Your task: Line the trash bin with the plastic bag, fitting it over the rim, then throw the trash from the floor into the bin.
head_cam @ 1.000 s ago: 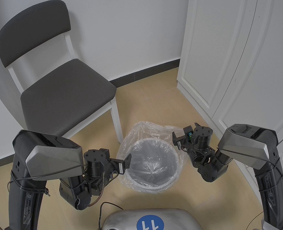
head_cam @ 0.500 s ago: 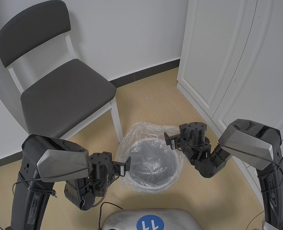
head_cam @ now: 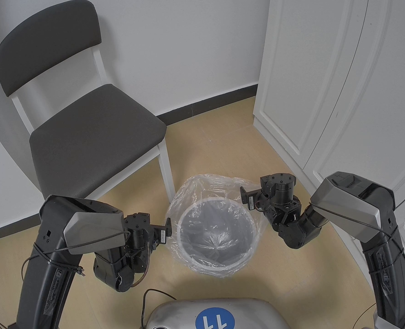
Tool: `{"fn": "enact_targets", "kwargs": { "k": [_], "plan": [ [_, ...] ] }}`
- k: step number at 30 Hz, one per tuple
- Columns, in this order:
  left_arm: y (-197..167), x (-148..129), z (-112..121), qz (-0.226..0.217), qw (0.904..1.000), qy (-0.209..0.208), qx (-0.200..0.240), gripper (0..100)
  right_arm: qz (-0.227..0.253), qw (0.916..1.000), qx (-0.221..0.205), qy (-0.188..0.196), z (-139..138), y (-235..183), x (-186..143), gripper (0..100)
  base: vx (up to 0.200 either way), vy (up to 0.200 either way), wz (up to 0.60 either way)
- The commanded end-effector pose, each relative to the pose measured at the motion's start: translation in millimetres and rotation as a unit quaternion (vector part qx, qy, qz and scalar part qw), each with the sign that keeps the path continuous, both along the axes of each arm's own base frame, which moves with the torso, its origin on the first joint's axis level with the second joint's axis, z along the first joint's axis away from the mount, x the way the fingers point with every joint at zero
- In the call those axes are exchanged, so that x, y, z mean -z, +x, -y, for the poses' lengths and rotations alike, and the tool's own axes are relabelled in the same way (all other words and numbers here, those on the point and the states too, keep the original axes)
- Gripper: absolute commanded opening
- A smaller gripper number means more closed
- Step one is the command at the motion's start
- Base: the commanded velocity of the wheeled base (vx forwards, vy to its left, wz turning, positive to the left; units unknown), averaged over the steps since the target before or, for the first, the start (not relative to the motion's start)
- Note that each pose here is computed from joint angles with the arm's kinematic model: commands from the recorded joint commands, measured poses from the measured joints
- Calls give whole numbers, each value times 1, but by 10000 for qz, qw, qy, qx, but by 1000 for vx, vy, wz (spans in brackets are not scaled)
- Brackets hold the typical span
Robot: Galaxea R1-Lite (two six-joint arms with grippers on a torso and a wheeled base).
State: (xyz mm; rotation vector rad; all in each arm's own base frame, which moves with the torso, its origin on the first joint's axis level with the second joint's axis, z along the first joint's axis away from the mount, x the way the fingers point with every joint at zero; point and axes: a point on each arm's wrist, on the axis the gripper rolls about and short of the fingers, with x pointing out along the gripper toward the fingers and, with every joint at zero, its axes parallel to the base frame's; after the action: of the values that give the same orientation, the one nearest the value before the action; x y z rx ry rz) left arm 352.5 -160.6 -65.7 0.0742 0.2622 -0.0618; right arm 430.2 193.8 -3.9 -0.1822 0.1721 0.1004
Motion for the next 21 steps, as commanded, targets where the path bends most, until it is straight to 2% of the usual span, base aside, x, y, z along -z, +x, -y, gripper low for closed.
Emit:
{"fn": "enact_targets", "kwargs": {
  "k": [1, 8, 16, 21],
  "plan": [
    [8, 1, -5, 78, 9998, 1, -171, 100, -77, 10000, -5, -36, -1, 1, 9, 100, 0, 0, 0],
    [13, 6, -7, 116, 9997, 25, -230, 100, -36, 9999, 127, -8, 5, 18, 25, 100, 0, 0, 0],
    [19, 15, -9, 102, 9996, 33, -276, 100, -305, 9991, 264, 163, 7, 32, 51, 100, 0, 0, 0],
    [17, 18, -10, 53, 9996, 55, -275, 100, -424, 9985, 312, 138, 9, 33, 60, 100, 0, 0, 0]
  ]
}}
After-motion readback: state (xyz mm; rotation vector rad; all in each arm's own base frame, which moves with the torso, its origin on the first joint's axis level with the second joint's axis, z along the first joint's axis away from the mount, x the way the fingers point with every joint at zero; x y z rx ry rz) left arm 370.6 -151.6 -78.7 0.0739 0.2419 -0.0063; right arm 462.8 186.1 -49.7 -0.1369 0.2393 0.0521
